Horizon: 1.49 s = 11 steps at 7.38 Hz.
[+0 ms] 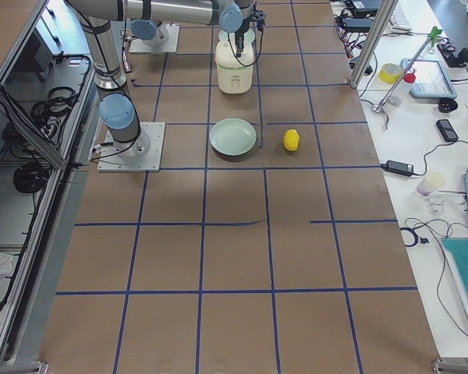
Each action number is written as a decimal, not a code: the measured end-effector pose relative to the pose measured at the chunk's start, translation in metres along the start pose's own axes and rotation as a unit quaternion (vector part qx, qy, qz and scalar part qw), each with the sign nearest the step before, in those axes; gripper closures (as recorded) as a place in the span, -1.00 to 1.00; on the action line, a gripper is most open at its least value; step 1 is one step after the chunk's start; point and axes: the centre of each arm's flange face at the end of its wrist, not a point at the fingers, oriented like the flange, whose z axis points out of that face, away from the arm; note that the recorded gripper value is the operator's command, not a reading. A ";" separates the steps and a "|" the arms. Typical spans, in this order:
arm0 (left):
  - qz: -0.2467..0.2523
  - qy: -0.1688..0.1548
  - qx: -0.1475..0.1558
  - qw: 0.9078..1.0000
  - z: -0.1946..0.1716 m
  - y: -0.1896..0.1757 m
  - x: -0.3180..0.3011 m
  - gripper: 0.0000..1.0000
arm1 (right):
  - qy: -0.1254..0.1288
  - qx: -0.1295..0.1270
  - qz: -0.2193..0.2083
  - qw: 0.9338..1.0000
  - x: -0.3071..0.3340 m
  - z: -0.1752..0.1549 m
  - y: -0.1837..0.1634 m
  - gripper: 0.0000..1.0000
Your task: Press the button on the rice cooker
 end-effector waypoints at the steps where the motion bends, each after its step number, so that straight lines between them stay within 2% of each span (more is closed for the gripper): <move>1: 0.000 0.000 0.000 1.000 0.000 0.000 0.000 -1.00 | 0.005 0.014 0.005 1.000 0.006 -0.016 -0.002 -0.61; 3: 0.001 0.000 0.000 1.000 0.000 0.000 0.000 -1.00 | 0.019 0.029 0.024 0.999 0.029 -0.039 -0.015 -0.68; 5: 0.000 0.000 0.000 1.000 0.000 0.000 0.000 -1.00 | 0.024 0.033 0.049 0.998 0.070 -0.067 -0.039 -0.68; 7: 0.000 0.000 0.000 1.000 0.000 0.000 0.000 -1.00 | 0.027 0.039 0.043 0.998 0.114 -0.094 -0.059 -0.76; 9: 0.001 0.000 0.000 1.000 0.000 0.000 0.000 -1.00 | 0.027 0.050 0.035 0.998 0.152 -0.114 -0.069 -0.98; 11: 0.001 0.000 0.000 1.000 0.000 0.000 0.000 -1.00 | 0.027 0.062 0.045 0.997 0.176 -0.130 -0.075 -1.00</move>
